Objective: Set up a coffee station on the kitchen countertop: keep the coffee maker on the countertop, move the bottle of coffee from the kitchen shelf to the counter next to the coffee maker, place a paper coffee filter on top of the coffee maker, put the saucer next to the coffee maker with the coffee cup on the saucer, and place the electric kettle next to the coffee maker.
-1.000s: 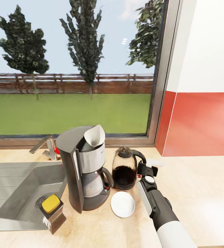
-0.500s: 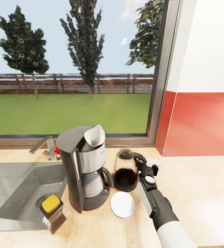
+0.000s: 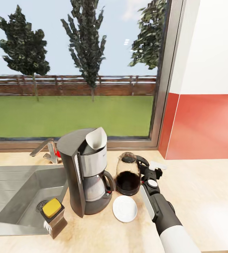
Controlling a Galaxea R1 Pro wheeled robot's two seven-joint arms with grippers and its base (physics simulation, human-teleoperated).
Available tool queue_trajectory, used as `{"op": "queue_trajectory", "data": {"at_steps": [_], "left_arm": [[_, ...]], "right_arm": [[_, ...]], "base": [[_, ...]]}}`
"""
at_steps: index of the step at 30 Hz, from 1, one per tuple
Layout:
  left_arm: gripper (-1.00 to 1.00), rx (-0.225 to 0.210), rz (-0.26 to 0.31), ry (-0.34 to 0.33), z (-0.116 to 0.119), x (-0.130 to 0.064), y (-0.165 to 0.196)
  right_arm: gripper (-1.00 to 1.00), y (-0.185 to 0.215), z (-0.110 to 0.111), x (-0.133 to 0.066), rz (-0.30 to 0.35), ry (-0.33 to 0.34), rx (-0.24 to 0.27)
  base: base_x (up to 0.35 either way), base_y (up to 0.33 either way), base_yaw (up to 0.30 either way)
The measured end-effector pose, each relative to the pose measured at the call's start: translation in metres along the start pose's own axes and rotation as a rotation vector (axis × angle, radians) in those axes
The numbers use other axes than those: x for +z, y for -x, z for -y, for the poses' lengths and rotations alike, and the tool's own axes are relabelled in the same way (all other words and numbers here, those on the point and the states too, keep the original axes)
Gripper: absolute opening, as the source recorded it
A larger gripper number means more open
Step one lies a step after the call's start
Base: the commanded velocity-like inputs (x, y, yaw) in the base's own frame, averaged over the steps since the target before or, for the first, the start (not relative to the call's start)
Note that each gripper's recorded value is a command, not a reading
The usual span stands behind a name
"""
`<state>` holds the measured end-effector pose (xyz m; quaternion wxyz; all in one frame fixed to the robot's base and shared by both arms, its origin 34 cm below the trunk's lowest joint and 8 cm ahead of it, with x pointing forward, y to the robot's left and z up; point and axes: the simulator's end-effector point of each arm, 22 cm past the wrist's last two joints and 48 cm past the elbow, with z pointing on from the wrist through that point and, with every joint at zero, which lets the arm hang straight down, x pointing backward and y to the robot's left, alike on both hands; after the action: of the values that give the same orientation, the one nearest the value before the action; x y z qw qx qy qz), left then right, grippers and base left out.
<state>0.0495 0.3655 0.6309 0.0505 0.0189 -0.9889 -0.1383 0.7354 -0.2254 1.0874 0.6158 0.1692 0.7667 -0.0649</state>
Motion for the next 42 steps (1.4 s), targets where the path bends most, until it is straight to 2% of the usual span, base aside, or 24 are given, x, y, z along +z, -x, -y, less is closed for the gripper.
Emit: {"op": "queue_trajectory", "data": {"at_steps": [34, 42], "left_arm": [[1.0, -0.005, -0.001, 0.002, 0.0, 0.0, 0.0], [1.0, -0.001, 0.006, 0.0, 0.001, 0.0, 0.004]], "right_arm": [[1.0, -0.002, 0.0, 0.001, -0.002, -0.001, -0.006], [1.0, -0.045, 0.004, 0.004, -0.064, -0.011, -0.035]], "base": [[-0.306, 0.0, 0.0], [-0.325, 0.0, 0.0]]}}
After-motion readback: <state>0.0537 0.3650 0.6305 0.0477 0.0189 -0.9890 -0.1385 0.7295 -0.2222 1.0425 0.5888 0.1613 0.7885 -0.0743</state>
